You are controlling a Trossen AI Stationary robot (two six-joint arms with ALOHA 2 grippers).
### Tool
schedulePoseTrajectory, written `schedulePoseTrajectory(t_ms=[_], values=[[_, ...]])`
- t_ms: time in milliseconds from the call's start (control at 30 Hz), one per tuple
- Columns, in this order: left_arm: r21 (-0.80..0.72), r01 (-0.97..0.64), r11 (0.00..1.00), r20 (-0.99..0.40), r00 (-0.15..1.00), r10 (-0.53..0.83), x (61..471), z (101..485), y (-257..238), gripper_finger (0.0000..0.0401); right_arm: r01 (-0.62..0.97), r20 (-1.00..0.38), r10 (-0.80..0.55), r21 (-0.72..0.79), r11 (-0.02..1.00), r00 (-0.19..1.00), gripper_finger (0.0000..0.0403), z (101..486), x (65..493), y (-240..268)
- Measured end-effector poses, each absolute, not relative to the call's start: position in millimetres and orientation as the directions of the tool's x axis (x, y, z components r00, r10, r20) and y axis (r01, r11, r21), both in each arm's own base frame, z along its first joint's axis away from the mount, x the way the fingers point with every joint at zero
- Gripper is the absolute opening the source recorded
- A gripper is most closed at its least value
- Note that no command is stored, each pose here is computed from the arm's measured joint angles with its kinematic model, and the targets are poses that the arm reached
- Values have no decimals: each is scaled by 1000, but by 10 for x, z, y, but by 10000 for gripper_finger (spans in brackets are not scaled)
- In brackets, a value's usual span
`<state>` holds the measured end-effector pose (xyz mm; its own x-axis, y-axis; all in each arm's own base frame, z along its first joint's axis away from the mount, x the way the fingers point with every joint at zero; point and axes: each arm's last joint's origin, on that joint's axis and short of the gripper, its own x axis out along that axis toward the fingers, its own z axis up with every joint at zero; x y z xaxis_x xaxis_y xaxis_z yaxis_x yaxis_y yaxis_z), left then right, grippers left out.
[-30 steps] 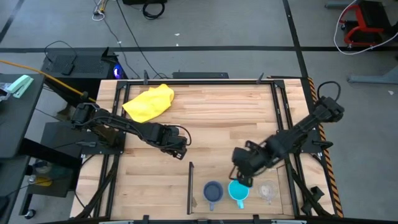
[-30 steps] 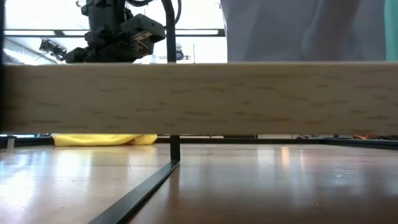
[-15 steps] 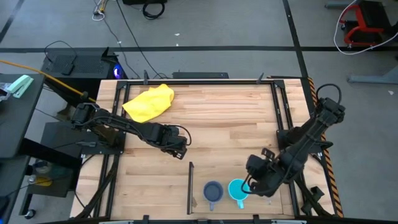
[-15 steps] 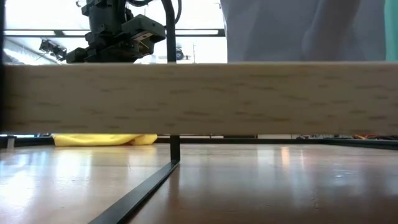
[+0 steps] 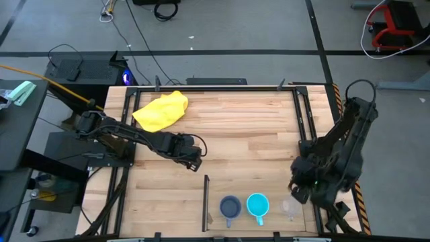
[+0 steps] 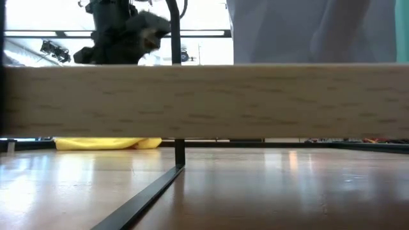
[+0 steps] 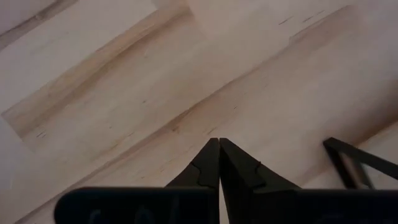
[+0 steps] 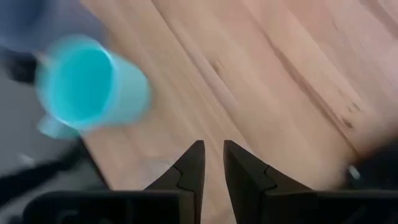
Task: Stack small to large cups/mugs on shelf
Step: Return to Home Position
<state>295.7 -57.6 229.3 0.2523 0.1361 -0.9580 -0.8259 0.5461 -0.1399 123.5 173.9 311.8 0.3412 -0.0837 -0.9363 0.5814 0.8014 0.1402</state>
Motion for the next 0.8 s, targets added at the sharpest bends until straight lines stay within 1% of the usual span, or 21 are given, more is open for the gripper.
schedulePoseTrajectory(t_ms=[67, 133, 233, 300, 367, 467, 567, 667, 800], values=[[-169, -820, 546, -950, 284, 132, 2948, 2388, -574, 10, 571, -898, -60, 225, 790, 437, 66, 3239, 1179, 1647], [-209, -812, 544, -932, 334, 141, 2933, 2529, -565, 10, 518, -833, -19, 326, 791, 553, 66, 3376, 1154, 1558], [-275, -786, 554, -869, 450, 207, 2898, 2853, -534, 16, 344, -677, 81, 469, 813, 732, 65, 3631, 1162, 1443], [-330, -738, 589, -787, 559, 260, 2864, 3121, -523, 23, 204, -549, 152, 533, 821, 822, 62, 3826, 1173, 1364], [-373, -678, 634, -688, 660, 302, 2808, 3383, -527, 29, 61, -407, 211, 561, 825, 889, 55, 4023, 1170, 1299], [-442, -568, 695, -505, 798, 331, 2711, 3734, -561, 35, -126, -199, 285, 569, 813, 938, 41, 4295, 1118, 1226], [-499, -461, 734, -339, 883, 325, 2594, 4008, -610, 35, -271, -38, 346, 544, 794, 937, 26, 4494, 1034, 1185], [-555, -370, 746, -233, 929, 287, 2472, 4192, -663, 30, -342, 43, 380, 540, 769, 924, 15, 4593, 955, 1154], [-603, -285, 745, -170, 959, 229, 2326, 4317, -757, 23, -349, 56, 390, 576, 739, 919, 10, 4612, 918, 1120]])
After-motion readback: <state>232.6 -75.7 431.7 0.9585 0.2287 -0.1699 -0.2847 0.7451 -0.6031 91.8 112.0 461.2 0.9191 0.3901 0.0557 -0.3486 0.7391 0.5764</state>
